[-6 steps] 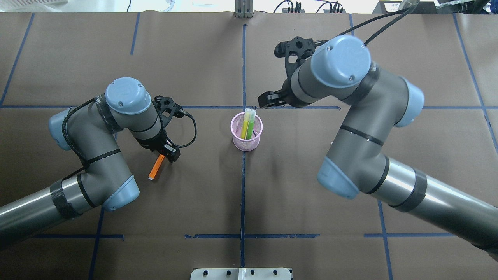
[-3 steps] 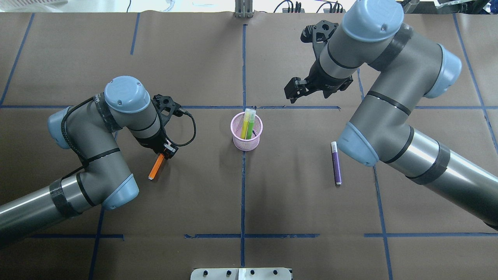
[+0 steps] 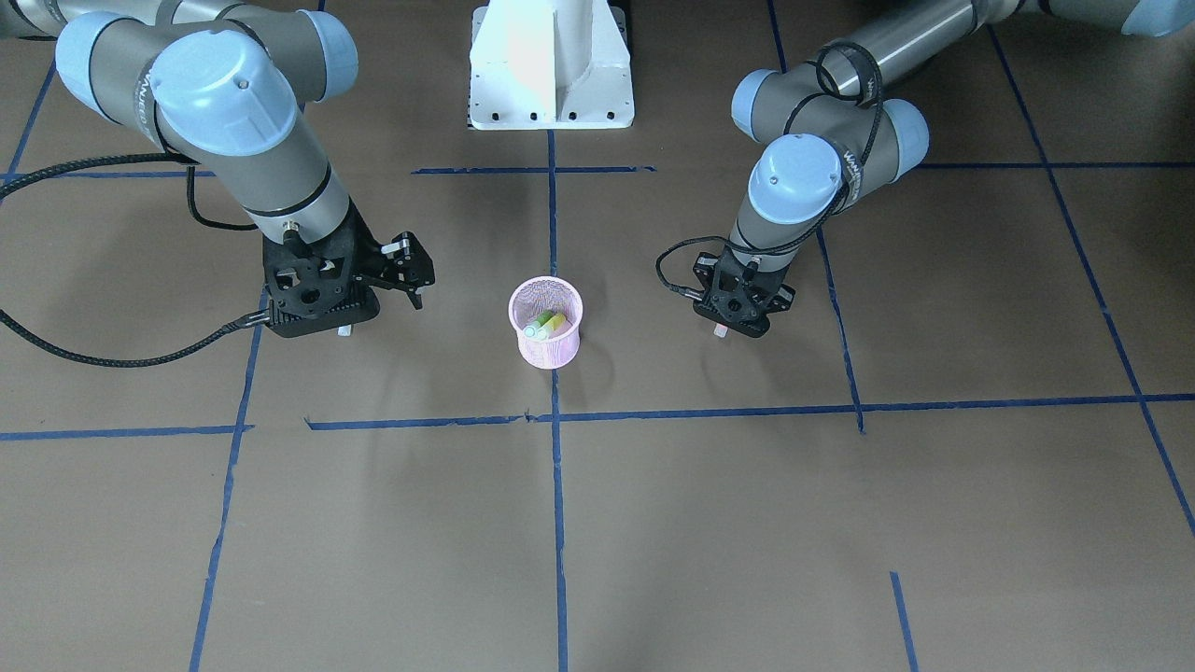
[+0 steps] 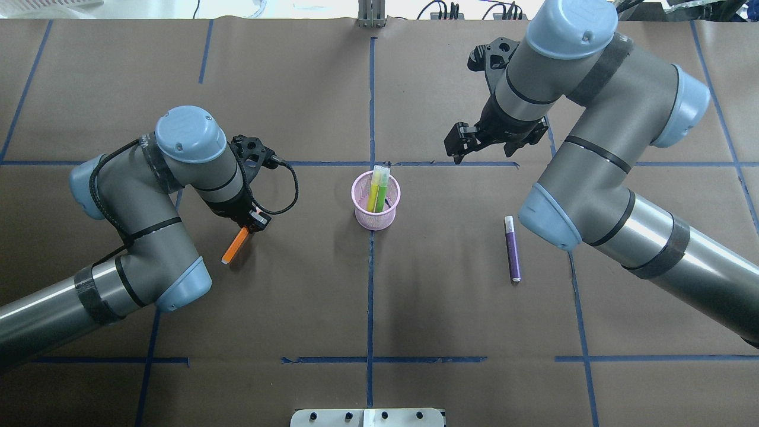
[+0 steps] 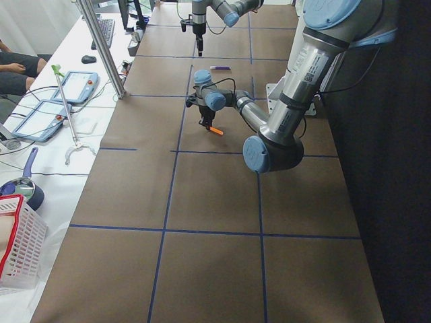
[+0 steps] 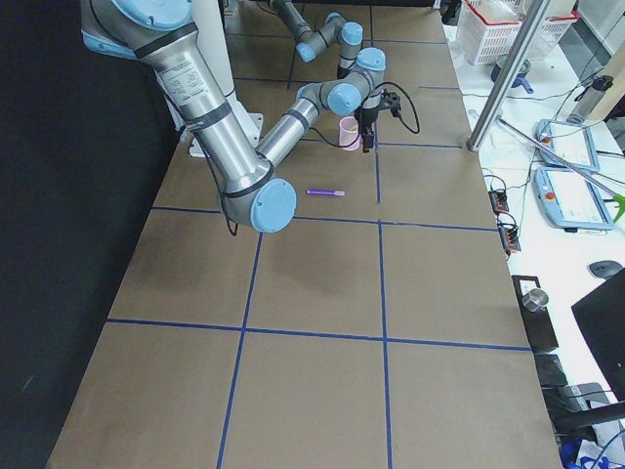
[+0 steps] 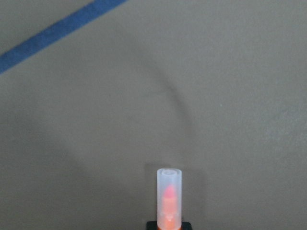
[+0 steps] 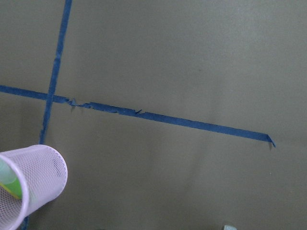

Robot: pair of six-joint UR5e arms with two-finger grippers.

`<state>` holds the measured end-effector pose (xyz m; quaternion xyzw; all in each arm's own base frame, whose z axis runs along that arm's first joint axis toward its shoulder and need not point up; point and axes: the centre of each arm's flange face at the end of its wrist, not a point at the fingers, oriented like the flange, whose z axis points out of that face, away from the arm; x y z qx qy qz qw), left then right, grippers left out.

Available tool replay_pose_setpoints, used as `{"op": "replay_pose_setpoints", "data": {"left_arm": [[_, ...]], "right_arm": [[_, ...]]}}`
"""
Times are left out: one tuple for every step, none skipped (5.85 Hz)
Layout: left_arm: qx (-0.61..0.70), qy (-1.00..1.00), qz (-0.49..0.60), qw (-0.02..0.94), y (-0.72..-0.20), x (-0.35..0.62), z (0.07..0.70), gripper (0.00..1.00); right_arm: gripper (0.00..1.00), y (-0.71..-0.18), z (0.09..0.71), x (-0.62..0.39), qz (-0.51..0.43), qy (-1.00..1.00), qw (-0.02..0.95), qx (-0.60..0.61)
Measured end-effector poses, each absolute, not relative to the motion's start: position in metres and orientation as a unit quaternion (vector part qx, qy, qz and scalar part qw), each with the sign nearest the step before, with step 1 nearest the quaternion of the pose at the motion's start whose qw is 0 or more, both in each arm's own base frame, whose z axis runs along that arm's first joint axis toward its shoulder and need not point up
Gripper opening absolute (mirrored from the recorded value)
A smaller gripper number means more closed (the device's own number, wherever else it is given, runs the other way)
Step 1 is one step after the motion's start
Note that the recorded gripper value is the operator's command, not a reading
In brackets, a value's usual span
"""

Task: Collect pens into pen holder
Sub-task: 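Move the right gripper toward the purple marker while the left lifts the orange marker, then lower the right gripper onto the purple marker while the left carries the orange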

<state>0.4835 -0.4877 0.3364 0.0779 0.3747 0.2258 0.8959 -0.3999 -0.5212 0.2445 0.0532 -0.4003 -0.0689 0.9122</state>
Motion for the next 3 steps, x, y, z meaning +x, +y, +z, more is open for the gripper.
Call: {"op": "replay_pose_setpoints", "data": {"left_arm": [[0.096,0.384,0.212,0.894,-0.503,0.464,0.317,0.00],[0.123,0.395,0.196,0.889,-0.518,0.437,0.290,0.00],[0.150,0.408,0.175,0.884,-0.532,0.411,0.259,0.00]], "right_arm": [[1.00,-0.515,0.258,-0.407,-0.072,-0.393,0.916,0.041],[1.00,-0.509,0.274,-0.416,-0.075,-0.384,0.920,0.029],[1.00,-0.503,0.294,-0.424,-0.076,-0.373,0.924,0.014]]}}
